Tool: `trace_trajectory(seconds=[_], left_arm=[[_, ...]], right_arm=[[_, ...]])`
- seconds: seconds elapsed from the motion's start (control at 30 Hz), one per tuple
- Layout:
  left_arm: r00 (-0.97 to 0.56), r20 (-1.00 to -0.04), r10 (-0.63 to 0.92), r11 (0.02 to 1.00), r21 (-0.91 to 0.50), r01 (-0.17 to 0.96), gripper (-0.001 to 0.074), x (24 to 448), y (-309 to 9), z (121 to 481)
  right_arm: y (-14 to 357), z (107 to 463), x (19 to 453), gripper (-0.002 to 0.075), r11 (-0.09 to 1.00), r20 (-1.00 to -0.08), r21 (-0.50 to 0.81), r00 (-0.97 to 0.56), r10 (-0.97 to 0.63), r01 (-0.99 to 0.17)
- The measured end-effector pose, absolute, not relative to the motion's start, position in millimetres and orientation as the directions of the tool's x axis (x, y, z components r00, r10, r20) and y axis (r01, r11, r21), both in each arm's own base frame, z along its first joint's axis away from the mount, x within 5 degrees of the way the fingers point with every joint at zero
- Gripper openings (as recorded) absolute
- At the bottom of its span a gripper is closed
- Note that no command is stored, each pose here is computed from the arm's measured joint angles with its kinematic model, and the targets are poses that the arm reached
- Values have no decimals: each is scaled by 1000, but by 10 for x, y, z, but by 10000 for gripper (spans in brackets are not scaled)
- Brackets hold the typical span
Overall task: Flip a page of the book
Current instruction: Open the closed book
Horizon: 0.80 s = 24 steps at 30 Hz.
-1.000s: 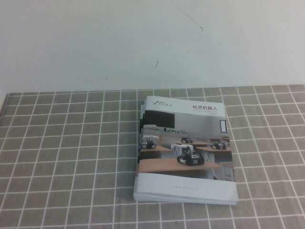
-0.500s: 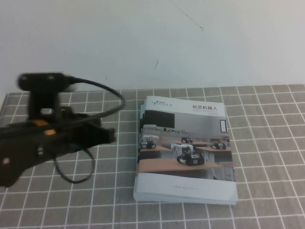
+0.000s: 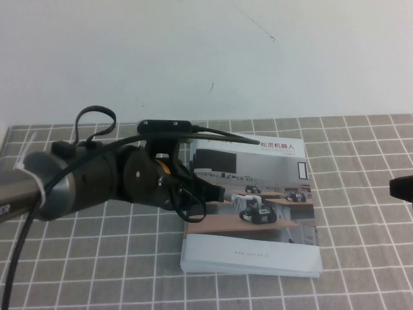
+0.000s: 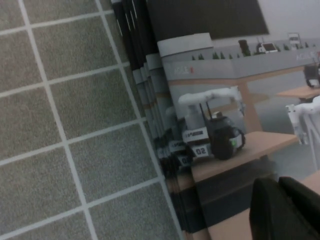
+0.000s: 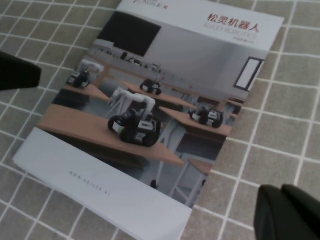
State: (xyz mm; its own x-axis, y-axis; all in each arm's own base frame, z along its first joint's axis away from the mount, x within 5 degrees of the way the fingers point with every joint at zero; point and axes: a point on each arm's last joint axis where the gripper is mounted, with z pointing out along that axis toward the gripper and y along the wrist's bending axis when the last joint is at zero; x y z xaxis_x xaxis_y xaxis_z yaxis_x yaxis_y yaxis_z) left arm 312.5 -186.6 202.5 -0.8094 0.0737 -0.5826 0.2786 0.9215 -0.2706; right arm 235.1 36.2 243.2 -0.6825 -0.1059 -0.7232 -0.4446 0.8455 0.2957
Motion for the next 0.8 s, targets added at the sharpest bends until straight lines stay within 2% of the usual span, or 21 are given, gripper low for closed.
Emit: trace_trajectory(seconds=[0.17, 0.3, 0.37, 0.43, 0.53, 0.6, 0.67, 0.8], left_arm=[[-813, -577, 77, 928, -258, 271, -2, 3218, -1906, 1816], [-827, -557, 79, 934, -249, 257, -2, 3263, -1924, 1621], [-835, -546, 70, 936, -254, 245, -2, 3281, -1935, 1548], [-839, -541, 63, 937, -258, 237, -2, 3297, -1945, 1516], [-845, -532, 54, 938, -263, 226, -2, 3314, -1955, 1464], [-849, -527, 38, 938, -274, 211, -2, 3328, -1958, 1451], [-849, -527, 30, 939, -278, 205, -4, 3337, -1962, 1438], [-849, -529, 22, 938, -282, 200, -4, 3342, -1964, 1433]], right_arm=[[431, 2176, 2674, -2, 819, -660, 354, -741, -123, -451], [688, 2050, 2894, 12, 775, -634, 369, -749, -195, -514], [856, 2004, 2996, 61, 746, -628, 371, -741, -237, -553], [991, 1973, 3103, 150, 729, -624, 376, -738, -258, -572], [1067, 1910, 3260, 304, 738, -601, 400, -764, -237, -544], [1069, 1846, 3350, 377, 753, -581, 407, -783, -224, -517], [1070, 1777, 3422, 415, 767, -555, 414, -803, -215, -491], [1069, 1610, 3539, 437, 791, -502, 426, -843, -196, -438]])
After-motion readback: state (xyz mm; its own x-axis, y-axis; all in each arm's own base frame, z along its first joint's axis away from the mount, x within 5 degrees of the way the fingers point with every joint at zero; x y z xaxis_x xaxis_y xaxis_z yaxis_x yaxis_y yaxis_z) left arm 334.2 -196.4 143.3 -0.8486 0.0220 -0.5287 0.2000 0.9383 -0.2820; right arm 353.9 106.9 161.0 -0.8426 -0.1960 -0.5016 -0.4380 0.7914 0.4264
